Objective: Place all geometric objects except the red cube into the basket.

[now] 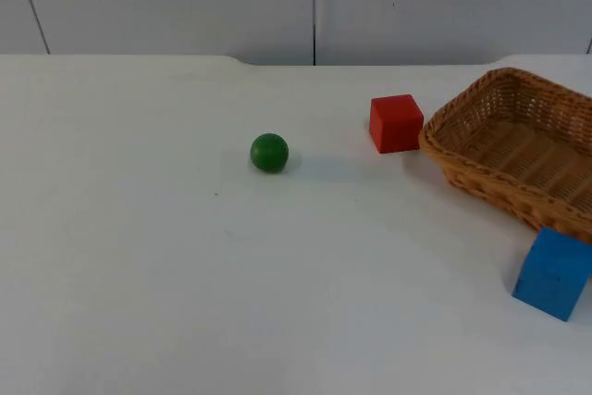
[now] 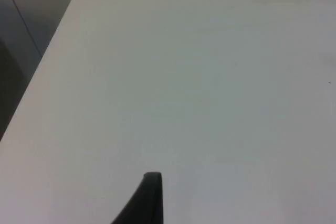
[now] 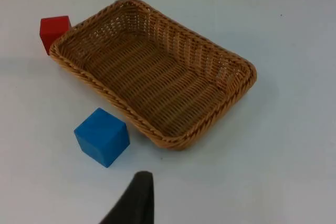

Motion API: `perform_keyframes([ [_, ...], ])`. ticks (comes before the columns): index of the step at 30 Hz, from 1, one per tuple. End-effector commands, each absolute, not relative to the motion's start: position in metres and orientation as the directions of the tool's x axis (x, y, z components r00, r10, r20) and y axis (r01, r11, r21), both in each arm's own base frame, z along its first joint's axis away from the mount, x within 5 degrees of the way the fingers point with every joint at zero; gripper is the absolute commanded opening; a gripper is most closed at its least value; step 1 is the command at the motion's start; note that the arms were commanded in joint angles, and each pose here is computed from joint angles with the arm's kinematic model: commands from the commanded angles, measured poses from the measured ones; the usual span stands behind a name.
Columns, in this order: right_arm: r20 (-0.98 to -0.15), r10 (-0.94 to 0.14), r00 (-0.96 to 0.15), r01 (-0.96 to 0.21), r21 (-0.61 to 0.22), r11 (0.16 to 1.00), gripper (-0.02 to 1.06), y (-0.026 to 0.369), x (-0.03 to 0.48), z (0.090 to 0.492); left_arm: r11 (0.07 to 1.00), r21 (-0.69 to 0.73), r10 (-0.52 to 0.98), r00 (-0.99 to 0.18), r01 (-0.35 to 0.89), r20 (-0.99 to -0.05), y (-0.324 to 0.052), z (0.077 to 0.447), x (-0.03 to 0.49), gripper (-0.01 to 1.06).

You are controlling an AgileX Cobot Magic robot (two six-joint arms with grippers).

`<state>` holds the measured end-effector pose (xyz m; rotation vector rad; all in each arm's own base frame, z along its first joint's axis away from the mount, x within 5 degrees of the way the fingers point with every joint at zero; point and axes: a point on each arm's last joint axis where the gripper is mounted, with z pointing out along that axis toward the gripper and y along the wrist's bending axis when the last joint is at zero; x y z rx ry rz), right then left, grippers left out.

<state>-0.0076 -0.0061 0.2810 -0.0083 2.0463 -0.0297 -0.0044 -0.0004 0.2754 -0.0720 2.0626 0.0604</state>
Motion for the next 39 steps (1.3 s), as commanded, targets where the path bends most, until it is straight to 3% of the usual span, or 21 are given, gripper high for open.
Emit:
perform_keyframes([
  [1, -0.906, -0.014, -0.422, 0.012, -0.021, 1.0, 1.05, -0.006, -0.008, 0.289, 0.997, -0.008, -0.04, -0.461, -0.07, -0.886, -0.002, 0.279, -0.004, 1.05],
  [16, -0.84, -0.031, -0.542, -0.006, -0.034, 0.999, 1.05, -0.001, 0.086, 0.328, 0.997, -0.067, -0.082, -0.623, -0.048, -0.778, 0.001, 0.32, 0.087, 1.05],
  [19, -0.788, -0.037, -0.615, -0.013, -0.037, 0.999, 1.05, 0.001, 0.12, 0.317, 0.996, -0.07, -0.09, -0.677, -0.056, -0.73, 0.003, 0.312, 0.111, 1.05],
  [30, -0.629, -0.031, -0.776, -0.02, -0.023, 1.0, 1.05, 0.004, 0.164, 0.283, 0.996, -0.07, -0.09, -0.825, -0.061, -0.557, 0.007, 0.281, 0.155, 1.05],
  [39, -0.621, -0.031, -0.783, -0.021, -0.024, 1.0, 1.05, 0.004, 0.166, 0.281, 0.993, -0.119, -0.046, -0.87, 0.015, -0.491, 0.001, 0.264, 0.174, 1.05],
])
